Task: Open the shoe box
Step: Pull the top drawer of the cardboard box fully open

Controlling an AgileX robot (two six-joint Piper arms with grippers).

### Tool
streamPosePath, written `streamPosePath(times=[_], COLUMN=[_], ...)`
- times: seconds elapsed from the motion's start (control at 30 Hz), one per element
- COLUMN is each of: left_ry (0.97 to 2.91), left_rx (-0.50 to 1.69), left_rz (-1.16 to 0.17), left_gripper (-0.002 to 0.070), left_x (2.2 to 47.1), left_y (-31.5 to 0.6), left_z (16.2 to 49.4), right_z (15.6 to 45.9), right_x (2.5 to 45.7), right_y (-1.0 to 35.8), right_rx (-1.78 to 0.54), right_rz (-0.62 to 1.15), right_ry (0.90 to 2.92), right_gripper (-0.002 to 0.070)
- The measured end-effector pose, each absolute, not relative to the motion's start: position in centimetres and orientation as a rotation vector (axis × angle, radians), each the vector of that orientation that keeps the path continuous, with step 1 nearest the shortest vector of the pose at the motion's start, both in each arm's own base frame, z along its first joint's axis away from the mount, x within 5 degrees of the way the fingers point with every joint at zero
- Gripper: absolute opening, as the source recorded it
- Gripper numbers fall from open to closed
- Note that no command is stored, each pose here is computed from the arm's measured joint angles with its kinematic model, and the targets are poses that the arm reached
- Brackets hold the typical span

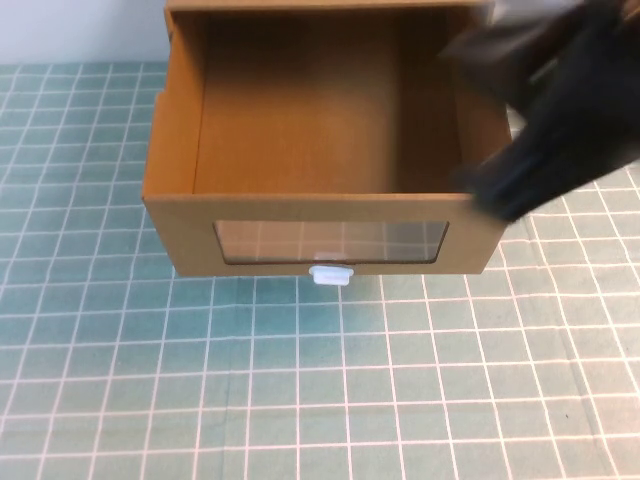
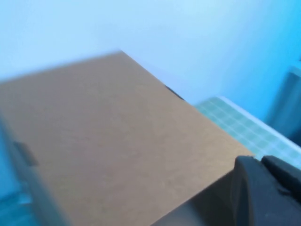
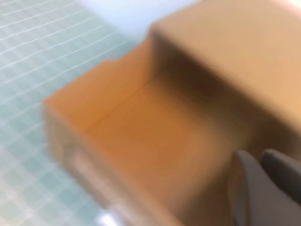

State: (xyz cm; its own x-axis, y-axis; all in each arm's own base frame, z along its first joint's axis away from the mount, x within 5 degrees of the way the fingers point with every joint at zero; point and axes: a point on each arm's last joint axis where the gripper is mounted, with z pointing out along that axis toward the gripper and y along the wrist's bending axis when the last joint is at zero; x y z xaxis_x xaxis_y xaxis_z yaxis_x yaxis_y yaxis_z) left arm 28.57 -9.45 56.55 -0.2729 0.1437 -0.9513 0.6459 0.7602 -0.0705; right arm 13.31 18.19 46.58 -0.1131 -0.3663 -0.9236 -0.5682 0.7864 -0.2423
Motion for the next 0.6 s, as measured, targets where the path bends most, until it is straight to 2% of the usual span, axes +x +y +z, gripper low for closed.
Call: streamPosePath(times=[0.13, 0.23, 0.33, 0.43, 0.6], left_ry=[1.783, 1.803, 1.835, 1.825, 1.756], left_rx=[0.571, 0.554, 0.540, 0.511, 0.432], left_rz=[-0.399, -0.340, -0.313, -0.289, -0.241], left_gripper=[-0.0004, -0.0004, -0.0004, -0.0004, -0.0004], left_x=[24.5, 22.4, 20.5, 17.8, 12.8], left_y=[-7.5, -6.7, -6.2, -5.5, -4.2], left_z=[58.5, 58.4, 57.4, 56.1, 51.9], right_z=[48.9, 48.9, 48.6, 48.6, 48.3], right_x=[12.7, 12.3, 11.8, 10.8, 8.0], right_y=[15.5, 13.8, 12.2, 10.6, 6.4], right_rx=[-0.864, -0.996, -1.086, -1.118, -1.099], right_rz=[-0.014, -0.183, -0.279, -0.250, -0.042], right_ry=[1.631, 1.621, 1.665, 1.704, 1.700], right_gripper=[-0.0004, -0.0009, -0.0010, -0.0011, -0.0012])
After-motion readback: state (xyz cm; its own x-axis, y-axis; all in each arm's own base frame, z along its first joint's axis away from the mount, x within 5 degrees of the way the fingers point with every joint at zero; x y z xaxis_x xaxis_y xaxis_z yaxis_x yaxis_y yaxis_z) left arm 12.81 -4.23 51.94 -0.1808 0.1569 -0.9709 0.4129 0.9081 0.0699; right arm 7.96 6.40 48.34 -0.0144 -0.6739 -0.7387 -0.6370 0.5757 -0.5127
